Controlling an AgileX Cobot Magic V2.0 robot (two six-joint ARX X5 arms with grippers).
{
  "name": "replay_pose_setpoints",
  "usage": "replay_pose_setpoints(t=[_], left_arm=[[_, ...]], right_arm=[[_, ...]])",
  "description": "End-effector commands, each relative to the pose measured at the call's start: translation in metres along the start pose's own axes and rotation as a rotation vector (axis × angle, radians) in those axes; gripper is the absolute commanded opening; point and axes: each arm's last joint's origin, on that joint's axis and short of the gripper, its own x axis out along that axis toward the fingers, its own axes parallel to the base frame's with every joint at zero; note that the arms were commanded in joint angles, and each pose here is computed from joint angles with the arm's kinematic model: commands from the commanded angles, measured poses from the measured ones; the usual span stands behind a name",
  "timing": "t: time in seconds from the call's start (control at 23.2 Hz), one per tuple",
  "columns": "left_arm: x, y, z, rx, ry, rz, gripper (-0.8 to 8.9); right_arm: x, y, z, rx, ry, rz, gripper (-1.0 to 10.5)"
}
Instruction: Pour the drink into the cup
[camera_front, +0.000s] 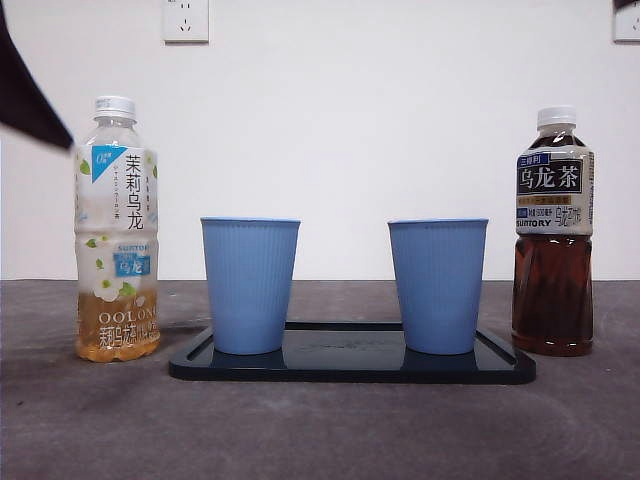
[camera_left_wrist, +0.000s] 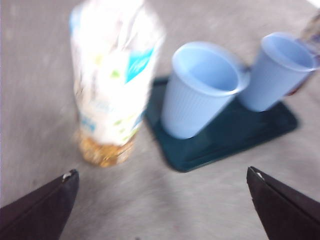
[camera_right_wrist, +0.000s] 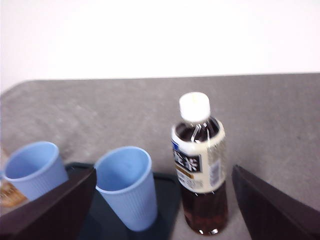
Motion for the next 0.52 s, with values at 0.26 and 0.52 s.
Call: replay_pose_setpoints(t=[0.26, 0.52], left_arm=[[0.039, 0.002, -0.003, -0.003, 0.003, 0.036, 6.33], [0.066, 0.006, -0.006, 0.037, 0.020, 0.078, 6.33]], right_arm=[[-0.012, 0.006, 0.019, 0.003, -0.059, 0.049, 4.3], [-0.017, 0.008, 0.027, -0.009, -0.078, 0.076, 4.3]])
